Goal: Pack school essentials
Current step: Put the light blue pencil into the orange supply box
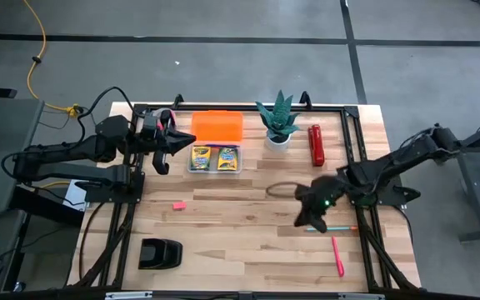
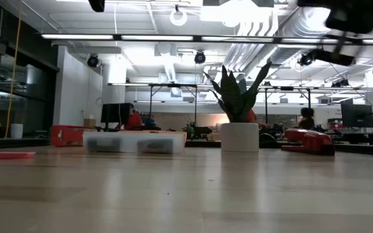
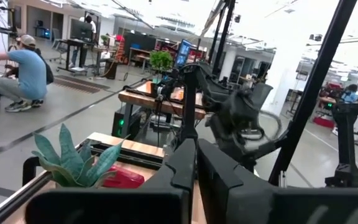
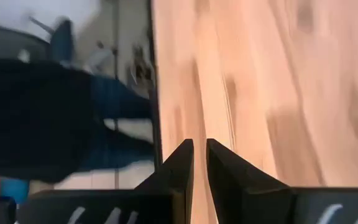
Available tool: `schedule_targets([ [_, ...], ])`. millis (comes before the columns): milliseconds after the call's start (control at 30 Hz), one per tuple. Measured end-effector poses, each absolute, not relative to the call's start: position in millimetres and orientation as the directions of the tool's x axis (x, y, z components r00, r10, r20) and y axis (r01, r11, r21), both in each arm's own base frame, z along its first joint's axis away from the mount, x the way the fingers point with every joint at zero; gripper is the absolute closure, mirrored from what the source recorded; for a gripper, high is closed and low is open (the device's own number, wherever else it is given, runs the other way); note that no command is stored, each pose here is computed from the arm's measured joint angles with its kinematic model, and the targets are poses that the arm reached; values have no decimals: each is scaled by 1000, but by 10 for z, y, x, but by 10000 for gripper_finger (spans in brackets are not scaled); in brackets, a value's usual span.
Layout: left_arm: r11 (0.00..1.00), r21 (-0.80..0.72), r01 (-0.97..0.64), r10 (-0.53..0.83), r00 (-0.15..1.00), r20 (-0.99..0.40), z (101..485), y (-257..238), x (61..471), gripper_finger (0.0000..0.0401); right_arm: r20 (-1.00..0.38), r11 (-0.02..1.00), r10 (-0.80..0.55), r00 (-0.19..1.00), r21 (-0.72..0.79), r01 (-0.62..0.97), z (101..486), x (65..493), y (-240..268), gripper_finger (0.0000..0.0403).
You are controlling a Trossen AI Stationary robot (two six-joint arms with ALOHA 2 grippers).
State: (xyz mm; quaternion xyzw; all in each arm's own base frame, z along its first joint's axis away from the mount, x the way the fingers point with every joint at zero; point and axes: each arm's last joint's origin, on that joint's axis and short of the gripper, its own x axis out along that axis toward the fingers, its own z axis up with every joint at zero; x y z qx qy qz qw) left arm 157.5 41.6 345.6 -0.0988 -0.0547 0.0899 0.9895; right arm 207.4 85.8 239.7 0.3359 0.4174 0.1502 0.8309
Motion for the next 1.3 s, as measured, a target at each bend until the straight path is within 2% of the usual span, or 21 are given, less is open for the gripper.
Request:
schedule_targets([
  [167, 965, -204, -167, 189, 978, 91, 3457, 416, 1575, 399, -715, 739, 540, 443, 655, 157, 2242, 1902, 1064, 370],
  [300, 964, -204, -168, 190, 978, 91, 3457, 417, 1575, 399, -802, 785, 506, 319, 581, 216, 2114, 1792, 1154, 360],
  [400, 964, -204, -172, 193, 977, 91, 3457, 418, 1575, 400, -857, 824, 455, 242, 508, 251, 2016, 1745, 1173, 330],
  [567, 962, -206, -182, 204, 975, 91, 3457, 421, 1574, 401, -917, 883, 327, 228, 383, 273, 1885, 1752, 1199, 253],
  [733, 959, -209, -192, 215, 972, 91, 3457, 424, 1574, 401, -950, 934, 262, 171, 294, 203, 1721, 1766, 1282, 203],
  [900, 955, -211, -210, 233, 968, 91, 3457, 429, 1572, 401, -975, 960, 209, 80, 220, 175, 1525, 1735, 1407, 199],
  [1033, 953, -211, -217, 240, 967, 91, 3457, 431, 1572, 401, -991, 967, 132, 13, 131, 217, 1388, 1688, 1456, 199],
  [1300, 953, -211, -217, 240, 966, 92, 3457, 431, 1572, 401, -999, 958, 50, 5, 49, 283, 1352, 1633, 1488, 201],
])
